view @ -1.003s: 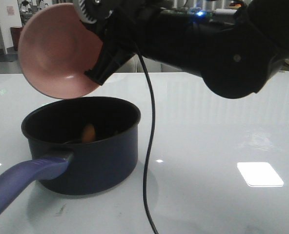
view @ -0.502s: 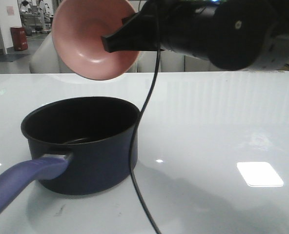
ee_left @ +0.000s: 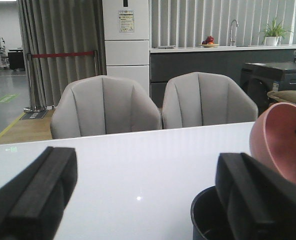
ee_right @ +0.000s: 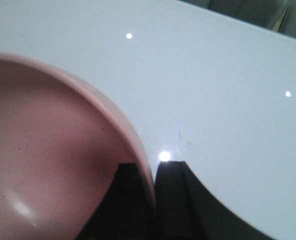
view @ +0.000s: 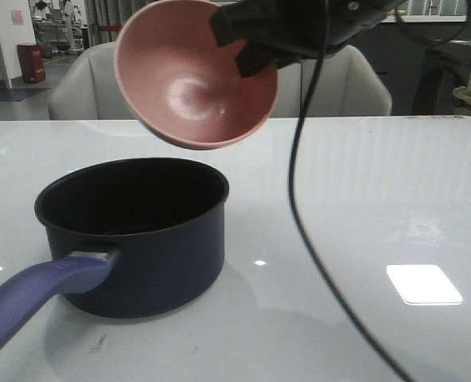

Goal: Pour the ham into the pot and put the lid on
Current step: 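Carry the empty bowl back and set it down with the right gripper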

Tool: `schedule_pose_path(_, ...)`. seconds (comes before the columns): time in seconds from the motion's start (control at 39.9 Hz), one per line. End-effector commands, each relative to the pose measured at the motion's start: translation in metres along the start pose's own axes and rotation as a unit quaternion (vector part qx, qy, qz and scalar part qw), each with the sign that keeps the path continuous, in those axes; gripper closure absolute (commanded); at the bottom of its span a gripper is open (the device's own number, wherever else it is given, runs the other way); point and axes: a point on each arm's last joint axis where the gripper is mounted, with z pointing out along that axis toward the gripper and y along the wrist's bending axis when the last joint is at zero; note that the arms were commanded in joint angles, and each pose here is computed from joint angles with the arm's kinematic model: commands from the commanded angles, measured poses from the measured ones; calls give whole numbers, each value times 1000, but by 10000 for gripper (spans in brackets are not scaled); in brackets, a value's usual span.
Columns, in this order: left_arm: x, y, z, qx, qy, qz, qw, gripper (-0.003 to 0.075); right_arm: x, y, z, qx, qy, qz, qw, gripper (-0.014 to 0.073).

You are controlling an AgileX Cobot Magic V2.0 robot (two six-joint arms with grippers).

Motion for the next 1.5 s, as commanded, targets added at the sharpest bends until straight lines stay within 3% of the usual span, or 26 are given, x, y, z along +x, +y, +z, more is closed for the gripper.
schedule_pose_path(0.0,-15,0,-1,-1,-47,-3,999,115,-29,-25,-24,16,-3,18,1000,456)
schedule_pose_path(0.35,-15,0,-1,-1,-47,-3,999,115,-6,-99,-43,80,138,72,984,456)
schedule_pose_path(0.7,-15,0,-1,-1,-47,-3,999,115,44,-139,-22,99,267,155,946,456)
schedule_pose_path(0.93,-15,0,-1,-1,-47,-3,999,115,72,-160,-7,110,306,186,927,447)
schedule_pose_path(1.03,-15,0,-1,-1,-46,-3,999,115,80,-166,-3,114,316,194,922,391)
schedule_pose_path(1.28,-15,0,-1,-1,-46,-3,999,115,74,-171,0,116,310,193,924,144)
schedule_pose_path(1.48,-15,0,-1,-1,-46,-3,999,115,38,-162,-24,104,282,155,941,140)
